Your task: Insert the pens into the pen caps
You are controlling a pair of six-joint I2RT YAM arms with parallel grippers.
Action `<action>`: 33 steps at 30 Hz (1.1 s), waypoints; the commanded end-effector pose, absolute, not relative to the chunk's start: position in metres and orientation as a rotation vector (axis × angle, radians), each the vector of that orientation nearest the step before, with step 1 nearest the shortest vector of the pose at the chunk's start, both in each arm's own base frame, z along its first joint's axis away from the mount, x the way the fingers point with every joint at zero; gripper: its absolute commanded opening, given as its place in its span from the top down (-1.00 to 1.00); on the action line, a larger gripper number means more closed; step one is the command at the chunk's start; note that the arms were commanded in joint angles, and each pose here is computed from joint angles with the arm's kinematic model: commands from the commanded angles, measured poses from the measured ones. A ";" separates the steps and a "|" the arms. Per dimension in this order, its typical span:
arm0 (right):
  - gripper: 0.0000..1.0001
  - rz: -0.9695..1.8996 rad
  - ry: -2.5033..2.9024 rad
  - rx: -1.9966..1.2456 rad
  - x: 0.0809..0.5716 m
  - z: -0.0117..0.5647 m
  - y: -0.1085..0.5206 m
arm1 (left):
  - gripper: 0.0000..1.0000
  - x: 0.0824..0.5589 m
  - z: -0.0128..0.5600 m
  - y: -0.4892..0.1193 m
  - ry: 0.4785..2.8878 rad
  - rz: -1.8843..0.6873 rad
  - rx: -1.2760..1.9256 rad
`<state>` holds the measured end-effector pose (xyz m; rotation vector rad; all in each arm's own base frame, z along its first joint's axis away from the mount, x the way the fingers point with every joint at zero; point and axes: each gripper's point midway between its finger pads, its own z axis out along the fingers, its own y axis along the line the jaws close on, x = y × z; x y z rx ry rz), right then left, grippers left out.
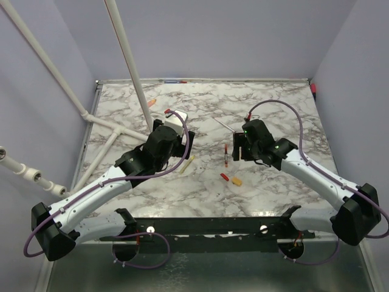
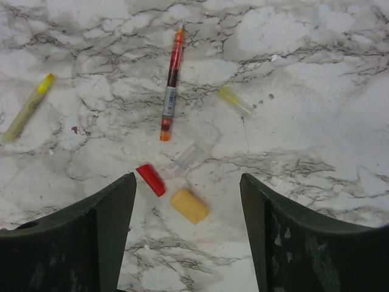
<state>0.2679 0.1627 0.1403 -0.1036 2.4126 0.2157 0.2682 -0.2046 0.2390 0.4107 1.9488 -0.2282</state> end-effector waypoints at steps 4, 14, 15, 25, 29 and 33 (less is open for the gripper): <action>-0.28 0.331 2.482 -0.085 0.275 0.112 0.194 | -0.77 0.265 0.238 -0.201 1.951 -0.217 0.425; -0.13 0.250 2.486 0.012 0.314 0.093 0.211 | -0.77 0.264 0.240 -0.202 1.949 -0.228 0.423; -0.10 0.237 2.483 0.023 0.318 0.091 0.211 | -0.77 0.263 0.241 -0.201 1.947 -0.229 0.422; 0.14 0.059 2.495 0.078 0.350 0.068 0.209 | -0.78 0.261 0.247 -0.199 1.929 -0.247 0.414; 0.22 0.040 2.505 0.082 0.357 0.059 0.213 | -0.78 0.260 0.247 -0.201 1.931 -0.260 0.419; 0.25 0.034 2.524 0.081 0.361 0.048 0.217 | -0.78 0.259 0.248 -0.202 1.929 -0.266 0.422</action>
